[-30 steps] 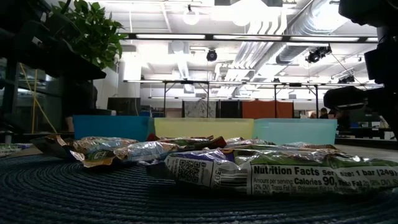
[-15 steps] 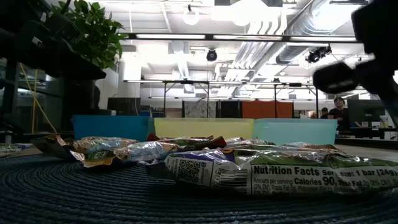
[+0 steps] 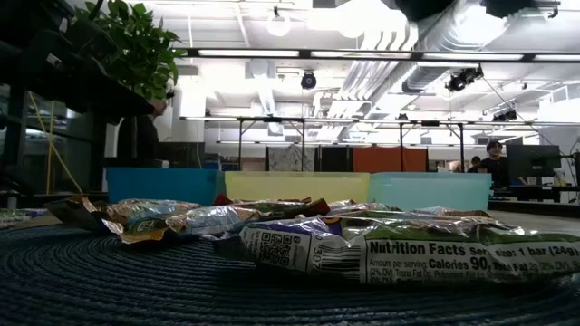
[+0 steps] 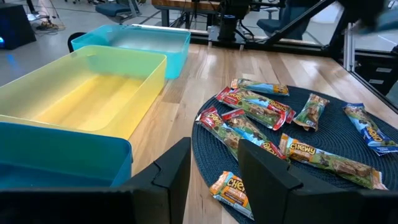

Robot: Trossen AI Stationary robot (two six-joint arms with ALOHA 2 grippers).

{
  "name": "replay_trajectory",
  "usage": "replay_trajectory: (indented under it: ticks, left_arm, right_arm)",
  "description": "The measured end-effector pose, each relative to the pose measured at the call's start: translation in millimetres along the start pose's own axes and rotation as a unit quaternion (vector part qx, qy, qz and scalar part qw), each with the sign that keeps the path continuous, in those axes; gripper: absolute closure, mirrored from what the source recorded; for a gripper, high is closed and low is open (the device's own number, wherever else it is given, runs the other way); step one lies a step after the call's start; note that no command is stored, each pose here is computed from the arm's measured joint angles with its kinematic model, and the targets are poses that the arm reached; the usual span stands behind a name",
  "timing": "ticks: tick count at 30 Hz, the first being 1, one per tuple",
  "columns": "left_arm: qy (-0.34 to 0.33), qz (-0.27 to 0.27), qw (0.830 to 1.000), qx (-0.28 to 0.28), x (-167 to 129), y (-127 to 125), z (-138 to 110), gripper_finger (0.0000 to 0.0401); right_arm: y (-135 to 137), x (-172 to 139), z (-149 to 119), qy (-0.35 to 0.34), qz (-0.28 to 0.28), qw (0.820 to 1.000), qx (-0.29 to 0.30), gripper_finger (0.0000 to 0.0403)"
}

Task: Pick and place Granola Bars by type
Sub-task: Put the blue granola bar into the green bin

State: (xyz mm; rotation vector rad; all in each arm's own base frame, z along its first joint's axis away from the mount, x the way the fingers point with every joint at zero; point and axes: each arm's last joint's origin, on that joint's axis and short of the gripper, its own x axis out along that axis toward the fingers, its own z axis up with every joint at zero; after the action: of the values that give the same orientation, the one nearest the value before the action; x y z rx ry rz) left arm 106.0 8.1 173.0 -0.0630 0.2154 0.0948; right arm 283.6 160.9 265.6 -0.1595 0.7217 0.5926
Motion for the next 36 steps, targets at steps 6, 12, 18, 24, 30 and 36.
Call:
replay_trajectory:
  ticks: [6,12,18,24,30,36]
  left_arm:
    - [0.0,0.0,1.0,0.0,0.0,0.0,0.1,0.027]
    - [0.0,0.0,1.0,0.0,0.0,0.0,0.0,0.027]
    - [0.0,0.0,1.0,0.0,0.0,0.0,0.0,0.027]
    - [0.0,0.0,1.0,0.0,0.0,0.0,0.1,0.027]
    - [0.0,0.0,1.0,0.0,0.0,0.0,0.1,0.027]
    - [0.0,0.0,1.0,0.0,0.0,0.0,0.1,0.027]
  right_arm:
    - [-1.8,-22.7,48.1,-0.112,-0.064,0.991,-0.019,0.0336]
    - [-10.1,-41.5,76.9,-0.21,-0.215,0.954,0.018,0.0336]
    - [-10.9,-51.8,92.7,-0.303,-0.244,0.921,0.04,0.0336]
    - [-9.2,-56.3,97.9,-0.335,-0.26,0.904,0.047,0.0336]
    - [-9.2,-56.1,97.6,-0.331,-0.264,0.905,0.043,0.0336]
    - [-9.6,-56.3,97.4,-0.33,-0.273,0.903,0.043,0.0336]
